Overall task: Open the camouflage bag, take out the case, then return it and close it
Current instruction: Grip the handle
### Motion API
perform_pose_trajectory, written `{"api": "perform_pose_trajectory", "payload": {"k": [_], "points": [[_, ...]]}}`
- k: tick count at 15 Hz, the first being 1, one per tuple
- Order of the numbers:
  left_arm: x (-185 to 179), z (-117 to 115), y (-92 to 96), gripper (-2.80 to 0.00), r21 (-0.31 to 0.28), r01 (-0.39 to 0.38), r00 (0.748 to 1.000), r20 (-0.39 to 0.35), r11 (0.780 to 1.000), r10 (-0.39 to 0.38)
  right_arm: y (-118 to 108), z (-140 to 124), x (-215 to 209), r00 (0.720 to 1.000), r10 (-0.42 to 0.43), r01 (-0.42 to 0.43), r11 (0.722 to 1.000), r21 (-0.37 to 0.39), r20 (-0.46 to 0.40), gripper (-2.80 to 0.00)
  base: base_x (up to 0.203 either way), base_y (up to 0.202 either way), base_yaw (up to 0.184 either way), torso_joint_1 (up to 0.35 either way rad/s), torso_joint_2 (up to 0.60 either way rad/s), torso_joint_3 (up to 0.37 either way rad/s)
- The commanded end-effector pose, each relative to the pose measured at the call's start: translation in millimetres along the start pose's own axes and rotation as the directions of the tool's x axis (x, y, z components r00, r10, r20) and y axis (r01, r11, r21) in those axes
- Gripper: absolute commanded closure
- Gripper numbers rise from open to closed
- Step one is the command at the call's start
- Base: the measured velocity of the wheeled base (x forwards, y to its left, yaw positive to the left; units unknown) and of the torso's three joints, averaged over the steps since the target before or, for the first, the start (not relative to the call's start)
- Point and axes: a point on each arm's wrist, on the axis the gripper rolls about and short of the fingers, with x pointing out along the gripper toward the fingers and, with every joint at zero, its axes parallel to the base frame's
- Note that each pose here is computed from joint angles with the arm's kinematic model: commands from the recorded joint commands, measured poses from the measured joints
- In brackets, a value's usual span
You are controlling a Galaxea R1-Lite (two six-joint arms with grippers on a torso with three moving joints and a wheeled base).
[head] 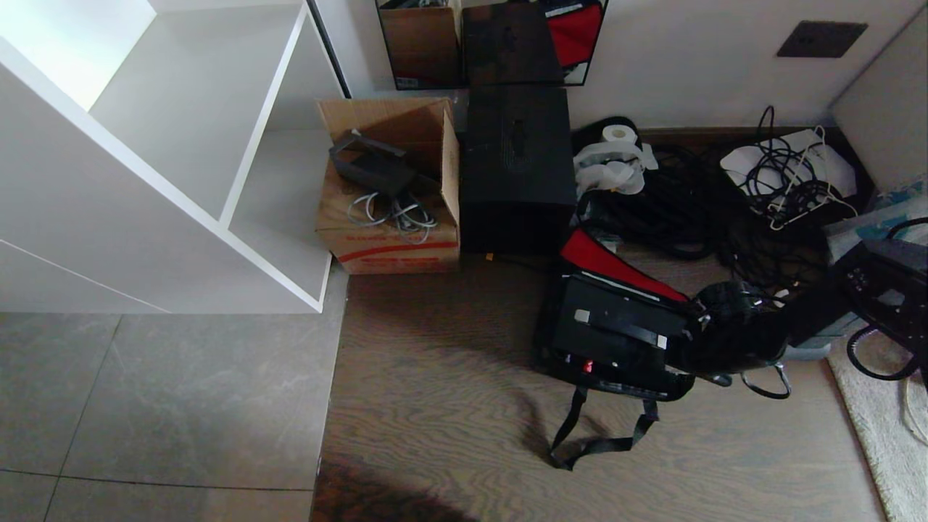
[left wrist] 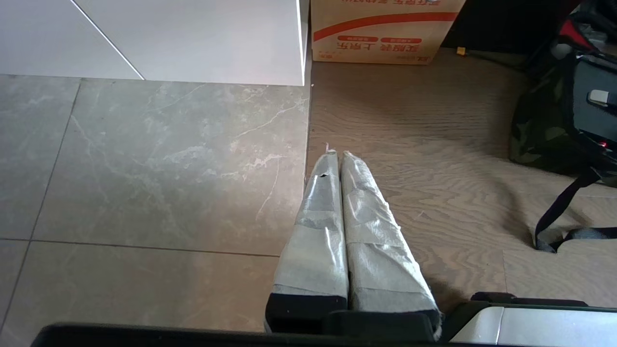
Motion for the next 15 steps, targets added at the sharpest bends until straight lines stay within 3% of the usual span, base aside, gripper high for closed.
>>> {"api": "perform_pose_trajectory", "payload": {"k": [1, 3, 4, 7, 10, 11, 13, 15], "points": [[0.0, -0.1, 0.0, 0.00, 0.000, 0.001, 1.000, 0.000, 1.000, -0.001, 6.6, 11.4, -17.8, 0.998, 0.022, -0.019, 0.999, -0.040, 0.054, 0.00, 0.000, 0.000, 0.000, 0.000, 0.00, 0.000], [0.0, -0.1, 0.0, 0.00, 0.000, 0.001, 1.000, 0.000, 1.000, -0.001, -10.8, 30.5, -42.8, 0.991, 0.068, -0.053, 0.990, -0.131, 0.112, 0.00, 0.000, 0.000, 0.000, 0.000, 0.00, 0.000], [0.0, -0.1, 0.0, 0.00, 0.000, 0.001, 1.000, 0.000, 1.000, -0.001, -12.3, 33.7, -52.5, 0.983, 0.146, -0.128, 0.979, -0.160, 0.107, 0.00, 0.000, 0.000, 0.000, 0.000, 0.00, 0.000], [0.0, -0.1, 0.0, 0.00, 0.000, 0.001, 1.000, 0.000, 1.000, -0.001, -4.1, 28.2, -73.2, 0.964, 0.257, -0.242, 0.953, -0.181, 0.068, 0.00, 0.000, 0.000, 0.000, 0.000, 0.00, 0.000], [-0.1, 0.4, 0.0, 0.00, 0.000, 0.000, 1.000, 0.002, 1.000, 0.000, 19.6, 25.7, -77.3, 0.923, 0.384, -0.363, 0.895, -0.258, 0.032, 0.00, 0.000, 0.000, 0.000, 0.000, 0.00, 0.000], [0.0, -0.1, 0.0, 0.00, 0.000, 0.001, 1.000, 0.000, 1.000, -0.001, 31.8, 23.0, -74.5, 0.916, 0.400, -0.375, 0.874, -0.309, 0.017, -2.80, 0.000, 0.000, 0.000, 0.000, 0.00, 0.000], [0.0, 0.0, 0.0, 0.00, 0.000, 0.001, 1.000, 0.000, 1.000, -0.001, 52.3, 22.3, -65.8, 0.907, 0.422, -0.370, 0.795, -0.481, 0.000, -2.80, 0.000, 0.000, 0.000, 0.000, 0.00, 0.000], [0.0, 0.0, 0.0, 0.00, 0.000, 0.001, 1.000, 0.000, 1.000, -0.001, 58.7, 14.2, -50.9, 0.921, 0.388, -0.311, 0.704, -0.639, -0.021, -2.80, 0.000, 0.000, 0.000, 0.000, 0.00, 0.000]]}}
